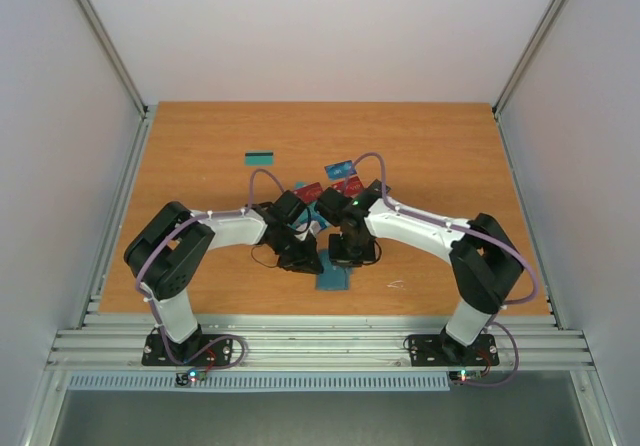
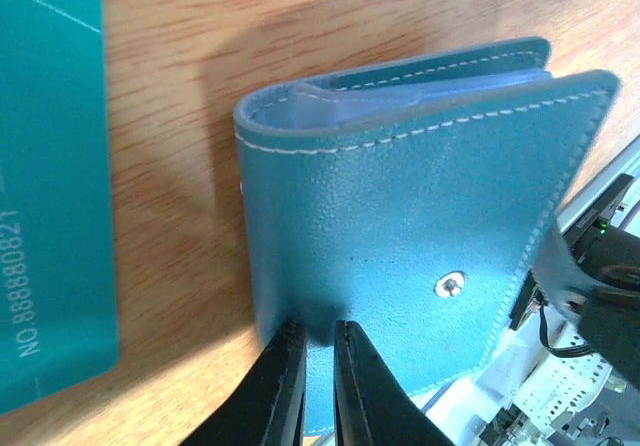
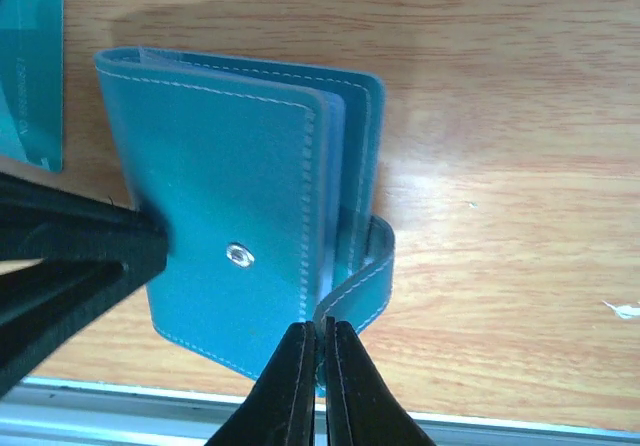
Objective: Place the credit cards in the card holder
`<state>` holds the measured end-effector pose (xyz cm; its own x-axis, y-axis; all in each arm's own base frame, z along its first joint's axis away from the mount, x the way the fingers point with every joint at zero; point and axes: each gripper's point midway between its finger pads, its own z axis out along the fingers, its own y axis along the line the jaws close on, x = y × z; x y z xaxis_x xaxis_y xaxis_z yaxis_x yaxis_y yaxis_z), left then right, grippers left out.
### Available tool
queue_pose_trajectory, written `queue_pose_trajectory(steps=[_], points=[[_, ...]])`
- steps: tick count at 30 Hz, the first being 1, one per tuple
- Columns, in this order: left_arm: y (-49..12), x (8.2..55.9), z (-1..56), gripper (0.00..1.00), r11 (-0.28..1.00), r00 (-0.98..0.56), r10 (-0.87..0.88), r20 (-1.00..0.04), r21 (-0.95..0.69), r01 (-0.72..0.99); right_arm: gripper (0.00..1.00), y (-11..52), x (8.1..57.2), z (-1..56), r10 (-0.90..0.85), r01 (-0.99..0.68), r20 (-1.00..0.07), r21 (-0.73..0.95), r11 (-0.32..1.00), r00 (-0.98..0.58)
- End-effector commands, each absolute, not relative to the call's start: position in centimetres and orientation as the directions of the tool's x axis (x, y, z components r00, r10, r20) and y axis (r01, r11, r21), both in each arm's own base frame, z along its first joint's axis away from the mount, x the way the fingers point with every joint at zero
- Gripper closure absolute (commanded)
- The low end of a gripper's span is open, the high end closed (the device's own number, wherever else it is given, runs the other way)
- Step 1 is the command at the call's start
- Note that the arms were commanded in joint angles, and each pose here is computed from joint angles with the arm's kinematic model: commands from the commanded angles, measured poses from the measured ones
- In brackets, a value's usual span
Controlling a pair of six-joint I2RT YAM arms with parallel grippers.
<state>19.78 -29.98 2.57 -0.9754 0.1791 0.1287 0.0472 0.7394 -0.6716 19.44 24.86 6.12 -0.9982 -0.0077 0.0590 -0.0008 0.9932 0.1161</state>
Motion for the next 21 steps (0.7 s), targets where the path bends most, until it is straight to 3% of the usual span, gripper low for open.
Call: queue_pose_trajectory(steps=[1,8,13,17,21], points=[[-28.3,20.5,0.8,0.89,0.821,-0.984,0.140,0.109,-0.569,0.054,0.99,23.1,19.0,6.9,-0.012,-0.007,0.041,0.105,0.994,-0.999],[-28.1,21.3,3.1,0.87,0.825,-0.989,0.141,0.044,-0.558,0.092,0.99,21.3,18.4,5.6,-0.005,0.000,0.042,0.124,0.992,-0.999],[-27.5,21.7,5.6,0.79,0.835,-0.990,0.143,-0.018,-0.535,0.131,0.99,20.1,17.7,3.9,-0.011,-0.004,0.057,0.131,0.991,-0.998],[-27.7,21.5,8.8,0.69,0.823,-0.967,0.219,-0.133,-0.506,0.256,0.99,20.2,17.7,4.2,-0.030,-0.022,0.045,0.165,0.986,-0.999],[-29.2,20.9,10.6,0.66,0.776,-0.937,0.292,-0.193,-0.525,0.350,0.99,19.8,17.7,4.6,-0.030,-0.024,0.030,0.168,0.986,-0.999]])
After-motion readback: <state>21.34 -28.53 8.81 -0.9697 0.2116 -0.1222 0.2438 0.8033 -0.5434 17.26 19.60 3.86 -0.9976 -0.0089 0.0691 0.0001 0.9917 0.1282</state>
